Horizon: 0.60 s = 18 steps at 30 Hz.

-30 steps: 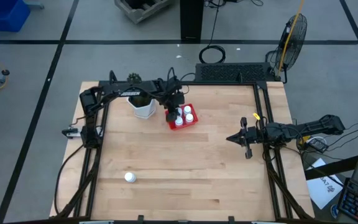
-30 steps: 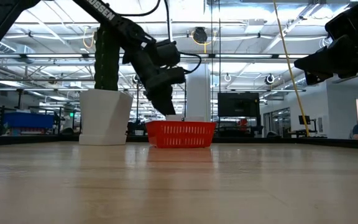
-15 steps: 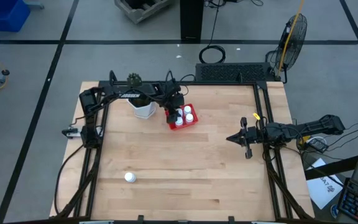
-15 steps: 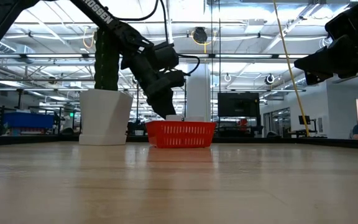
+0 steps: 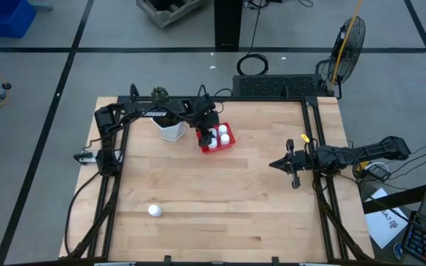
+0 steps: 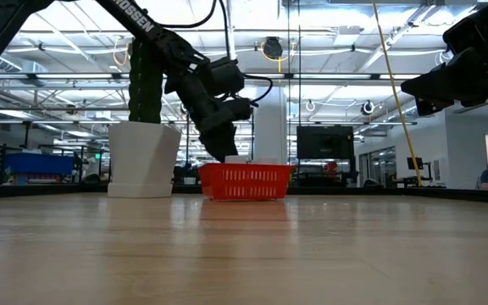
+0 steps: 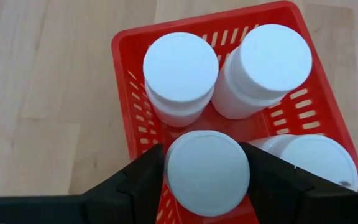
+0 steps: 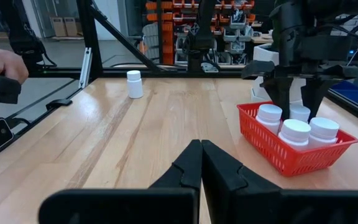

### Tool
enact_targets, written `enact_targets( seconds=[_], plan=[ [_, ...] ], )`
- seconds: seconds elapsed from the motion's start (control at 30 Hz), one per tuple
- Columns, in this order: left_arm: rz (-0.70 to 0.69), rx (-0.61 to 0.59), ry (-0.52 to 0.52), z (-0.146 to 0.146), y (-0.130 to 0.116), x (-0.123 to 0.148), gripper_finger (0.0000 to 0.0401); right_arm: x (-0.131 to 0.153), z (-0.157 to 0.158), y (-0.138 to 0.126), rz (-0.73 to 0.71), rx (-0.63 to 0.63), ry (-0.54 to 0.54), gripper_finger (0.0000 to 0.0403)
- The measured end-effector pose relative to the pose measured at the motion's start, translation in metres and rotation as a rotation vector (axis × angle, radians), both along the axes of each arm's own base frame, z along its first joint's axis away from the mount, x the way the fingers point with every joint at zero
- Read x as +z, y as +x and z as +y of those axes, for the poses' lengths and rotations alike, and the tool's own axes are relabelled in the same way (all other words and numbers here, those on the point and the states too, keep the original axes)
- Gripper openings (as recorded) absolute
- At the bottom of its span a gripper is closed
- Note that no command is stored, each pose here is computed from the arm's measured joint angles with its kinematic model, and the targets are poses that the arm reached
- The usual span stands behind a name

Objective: Pick and place pill bottles into a basket
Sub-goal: Put the white pill bottle into the red bin

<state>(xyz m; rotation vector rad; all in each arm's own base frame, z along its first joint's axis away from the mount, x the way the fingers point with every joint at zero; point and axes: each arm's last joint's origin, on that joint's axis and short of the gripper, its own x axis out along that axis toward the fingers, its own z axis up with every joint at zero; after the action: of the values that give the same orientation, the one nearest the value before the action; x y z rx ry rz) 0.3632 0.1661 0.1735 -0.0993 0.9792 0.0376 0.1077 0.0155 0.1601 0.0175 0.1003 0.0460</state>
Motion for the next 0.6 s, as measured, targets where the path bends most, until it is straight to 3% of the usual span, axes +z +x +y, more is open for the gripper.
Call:
enact_targets(
  seconds=[0.6],
  plan=[
    [-0.001,0.026,-0.003,-0.017,0.009,0.000,0.0209,0.000,0.000,0.000,0.000,0.000,0.000,0.0000]
  ],
)
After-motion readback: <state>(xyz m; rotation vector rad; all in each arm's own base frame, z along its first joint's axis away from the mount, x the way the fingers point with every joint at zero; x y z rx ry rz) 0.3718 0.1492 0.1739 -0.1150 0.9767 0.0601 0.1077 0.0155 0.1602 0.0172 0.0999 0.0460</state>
